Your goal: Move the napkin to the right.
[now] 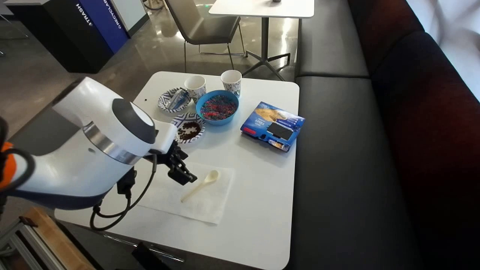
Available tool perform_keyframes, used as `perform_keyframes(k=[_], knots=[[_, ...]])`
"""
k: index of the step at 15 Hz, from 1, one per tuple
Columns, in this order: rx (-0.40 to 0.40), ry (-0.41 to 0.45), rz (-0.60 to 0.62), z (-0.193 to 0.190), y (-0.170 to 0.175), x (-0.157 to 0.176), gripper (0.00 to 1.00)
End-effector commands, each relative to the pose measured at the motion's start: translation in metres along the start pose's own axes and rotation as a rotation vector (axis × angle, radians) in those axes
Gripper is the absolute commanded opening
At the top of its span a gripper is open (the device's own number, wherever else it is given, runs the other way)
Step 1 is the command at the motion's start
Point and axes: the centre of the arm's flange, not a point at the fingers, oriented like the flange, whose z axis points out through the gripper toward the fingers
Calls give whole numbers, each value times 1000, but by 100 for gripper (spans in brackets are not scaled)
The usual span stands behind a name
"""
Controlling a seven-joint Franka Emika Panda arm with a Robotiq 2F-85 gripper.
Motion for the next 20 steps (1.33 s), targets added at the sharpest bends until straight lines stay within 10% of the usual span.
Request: perform_keyframes(k=[1, 20], knots=[[-8, -43, 17, 62, -9, -12, 100], [51, -143, 37, 135, 15, -11, 100]])
